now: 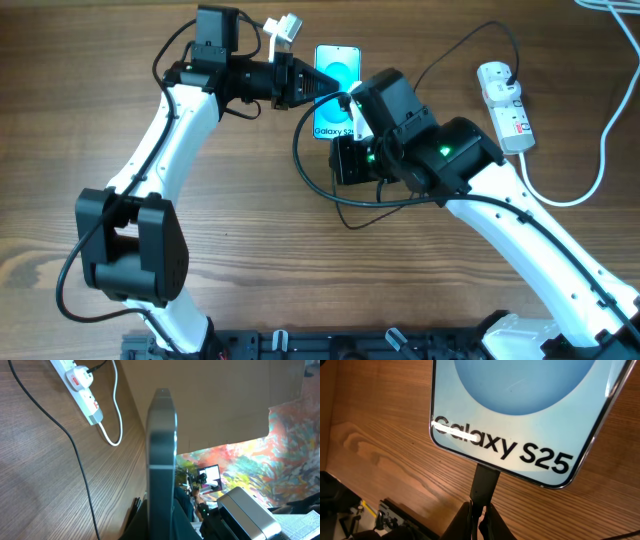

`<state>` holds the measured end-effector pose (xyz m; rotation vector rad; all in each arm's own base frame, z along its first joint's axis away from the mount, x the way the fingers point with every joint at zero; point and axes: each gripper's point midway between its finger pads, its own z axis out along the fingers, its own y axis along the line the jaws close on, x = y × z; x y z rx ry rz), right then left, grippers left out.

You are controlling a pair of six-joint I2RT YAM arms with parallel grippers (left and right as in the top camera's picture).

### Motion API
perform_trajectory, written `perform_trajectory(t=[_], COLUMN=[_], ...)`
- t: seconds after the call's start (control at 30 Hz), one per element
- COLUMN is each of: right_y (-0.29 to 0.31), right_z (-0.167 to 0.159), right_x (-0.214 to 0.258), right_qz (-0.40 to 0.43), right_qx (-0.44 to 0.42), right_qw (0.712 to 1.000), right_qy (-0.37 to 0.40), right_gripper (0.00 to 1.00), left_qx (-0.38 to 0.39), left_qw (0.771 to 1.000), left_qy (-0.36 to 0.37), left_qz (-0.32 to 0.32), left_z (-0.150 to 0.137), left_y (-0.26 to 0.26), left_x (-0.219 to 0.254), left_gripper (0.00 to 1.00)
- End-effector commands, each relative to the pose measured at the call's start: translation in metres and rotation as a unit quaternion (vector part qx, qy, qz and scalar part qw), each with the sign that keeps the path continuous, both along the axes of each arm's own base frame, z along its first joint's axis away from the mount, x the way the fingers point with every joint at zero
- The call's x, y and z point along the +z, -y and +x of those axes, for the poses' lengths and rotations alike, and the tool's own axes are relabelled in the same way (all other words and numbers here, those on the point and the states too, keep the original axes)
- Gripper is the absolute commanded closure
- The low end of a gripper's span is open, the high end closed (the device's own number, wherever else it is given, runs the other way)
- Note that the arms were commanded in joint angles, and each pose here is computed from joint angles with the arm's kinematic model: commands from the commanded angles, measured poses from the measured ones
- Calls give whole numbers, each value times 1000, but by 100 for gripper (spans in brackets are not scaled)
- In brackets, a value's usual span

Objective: Plug charger to phone and switch on socket
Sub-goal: 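Release the plug and pull the right gripper back toward the power strip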

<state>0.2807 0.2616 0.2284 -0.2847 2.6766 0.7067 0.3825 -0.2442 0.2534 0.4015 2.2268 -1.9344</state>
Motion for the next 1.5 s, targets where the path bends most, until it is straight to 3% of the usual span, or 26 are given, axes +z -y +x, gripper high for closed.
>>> perform_trajectory(t=[0.0, 0.2, 0.37, 0.43, 0.5, 0.53, 0.67, 0.8, 0.93, 1.1, 1.47], right_y=[9, 7, 12, 16, 21, 23, 48, 83, 89, 87, 80], right_z=[38, 41, 34, 29, 22, 18, 7, 6, 0, -1, 4], right_x=[45, 62, 82, 87, 93, 96, 99, 85, 78, 73, 36], right_qz=[22, 30, 29, 28, 31, 31, 0, -76, -86, -88, -118], right_qx=[-42, -38, -34, -34, -34, -34, -63, -125, -138, -136, -124], right_qw=[995, 993, 992, 992, 992, 992, 990, 982, 982, 983, 984], right_qy=[91, 111, 115, 114, 117, 119, 124, 116, 94, 83, 40], right_gripper=[89, 88, 73, 59, 28, 20, 1, 0, 0, 0, 0], left_qx=[-63, -63, -61, -57, -45, -41, 17, 58, 95, 118, 156], left_qw=[997, 997, 997, 998, 999, 999, 999, 990, 968, 947, 937], left_qy=[0, 0, 1, 3, 6, 6, -4, -26, -62, -84, -139], left_qz=[-46, -46, -45, -40, -27, -22, 50, 126, 222, 286, 281], left_z=[-32, -32, -32, -30, -26, -25, -8, -3, -3, 2, 32], left_y=[13, 13, 13, 13, 13, 13, 9, -1, -17, -28, -21], left_x=[23, 23, 22, 21, 16, 14, -12, -42, -83, -131, -184], left_gripper=[96, 96, 96, 96, 96, 96, 96, 96, 96, 96, 91])
